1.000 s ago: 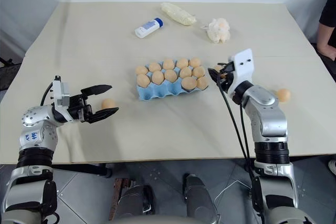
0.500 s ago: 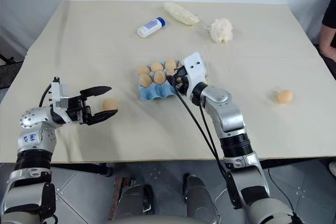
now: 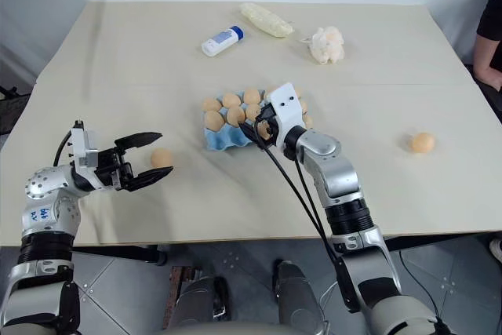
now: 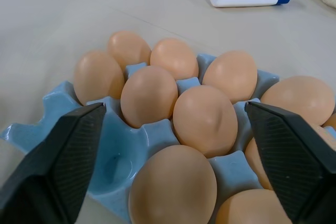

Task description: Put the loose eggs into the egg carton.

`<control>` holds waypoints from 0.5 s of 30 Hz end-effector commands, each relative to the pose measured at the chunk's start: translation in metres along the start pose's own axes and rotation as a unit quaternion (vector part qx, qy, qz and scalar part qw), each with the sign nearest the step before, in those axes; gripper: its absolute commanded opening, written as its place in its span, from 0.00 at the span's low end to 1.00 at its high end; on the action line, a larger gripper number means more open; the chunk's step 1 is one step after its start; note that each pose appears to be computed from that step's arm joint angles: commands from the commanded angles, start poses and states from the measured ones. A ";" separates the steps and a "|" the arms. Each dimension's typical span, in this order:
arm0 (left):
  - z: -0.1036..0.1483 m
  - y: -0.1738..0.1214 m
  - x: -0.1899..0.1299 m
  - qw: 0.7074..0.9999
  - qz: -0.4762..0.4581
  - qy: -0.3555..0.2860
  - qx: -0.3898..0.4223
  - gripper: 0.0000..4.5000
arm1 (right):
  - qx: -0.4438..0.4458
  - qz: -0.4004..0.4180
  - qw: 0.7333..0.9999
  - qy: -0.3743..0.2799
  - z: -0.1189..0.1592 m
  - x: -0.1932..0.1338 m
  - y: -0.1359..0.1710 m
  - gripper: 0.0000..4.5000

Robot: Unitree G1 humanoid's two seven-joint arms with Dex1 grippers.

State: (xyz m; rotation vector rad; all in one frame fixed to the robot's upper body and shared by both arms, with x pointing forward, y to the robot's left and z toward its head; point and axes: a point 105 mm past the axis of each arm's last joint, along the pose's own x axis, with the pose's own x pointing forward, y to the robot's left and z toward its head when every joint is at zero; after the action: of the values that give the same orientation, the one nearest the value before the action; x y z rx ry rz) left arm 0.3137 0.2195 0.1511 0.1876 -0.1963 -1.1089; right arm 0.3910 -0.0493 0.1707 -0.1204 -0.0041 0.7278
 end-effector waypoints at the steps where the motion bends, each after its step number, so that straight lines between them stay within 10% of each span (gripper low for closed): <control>1: 0.011 0.002 -0.004 1.000 0.004 -0.014 0.016 1.00 | -0.018 0.003 0.999 -0.043 0.027 -0.014 -0.006 0.99; 15: 0.007 0.004 -0.001 1.000 0.002 -0.016 0.005 1.00 | -0.043 -0.037 0.998 0.010 0.011 -0.156 -0.062 0.99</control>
State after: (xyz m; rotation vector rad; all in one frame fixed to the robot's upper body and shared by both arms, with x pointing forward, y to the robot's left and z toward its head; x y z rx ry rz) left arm 0.3148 0.2200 0.1515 0.1764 -0.1948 -1.1088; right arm 0.3238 -0.1906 0.1742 -0.1828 0.0507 0.6579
